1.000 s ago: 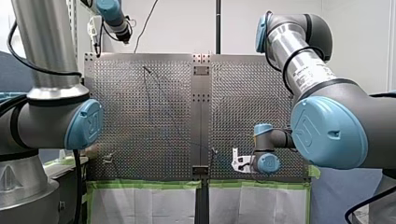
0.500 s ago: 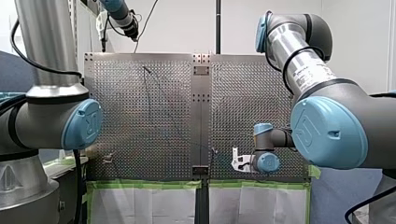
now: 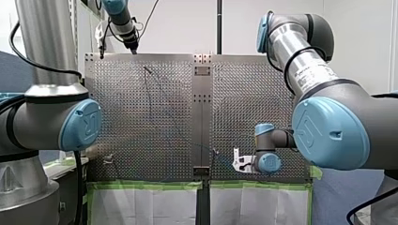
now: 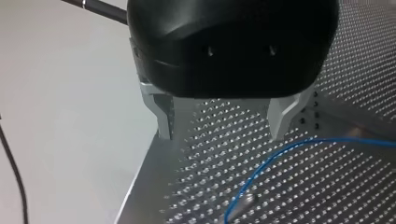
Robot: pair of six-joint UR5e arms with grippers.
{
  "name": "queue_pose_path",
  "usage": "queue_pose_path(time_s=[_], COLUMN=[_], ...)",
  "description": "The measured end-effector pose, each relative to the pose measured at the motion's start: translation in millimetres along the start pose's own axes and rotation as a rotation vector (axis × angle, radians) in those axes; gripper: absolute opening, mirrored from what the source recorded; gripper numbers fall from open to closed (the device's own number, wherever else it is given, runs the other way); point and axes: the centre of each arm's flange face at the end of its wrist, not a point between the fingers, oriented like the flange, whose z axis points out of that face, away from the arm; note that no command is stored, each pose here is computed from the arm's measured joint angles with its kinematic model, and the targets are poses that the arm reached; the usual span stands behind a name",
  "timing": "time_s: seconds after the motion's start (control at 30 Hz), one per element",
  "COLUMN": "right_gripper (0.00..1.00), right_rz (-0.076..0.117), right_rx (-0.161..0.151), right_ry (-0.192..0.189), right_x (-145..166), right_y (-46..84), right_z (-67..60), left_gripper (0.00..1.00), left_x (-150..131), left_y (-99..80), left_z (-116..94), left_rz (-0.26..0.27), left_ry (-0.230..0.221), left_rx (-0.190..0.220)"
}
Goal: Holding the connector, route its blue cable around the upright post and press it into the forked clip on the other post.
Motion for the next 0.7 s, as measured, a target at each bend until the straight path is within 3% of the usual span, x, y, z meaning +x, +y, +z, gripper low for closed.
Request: queue_pose_path(time_s=[0.17,0.7], right_gripper=[0.0,0.0], right_rz=[-0.001,-0.005], right_rx=[0.002,0.01], right_ry=[-0.004,-0.008], right_x=[0,0], right_y=[-0.9,-5.6], right_z=[-0.4,-1.3], left_gripper=[1.0,1.0], left_x=[3,4], left_y=[-1.5,-4.6], left_z=[-4,-13], left_rz=[-0.017,-0.053], left_ry=[0.016,0.005], left_rx=[-0.009,-0.045])
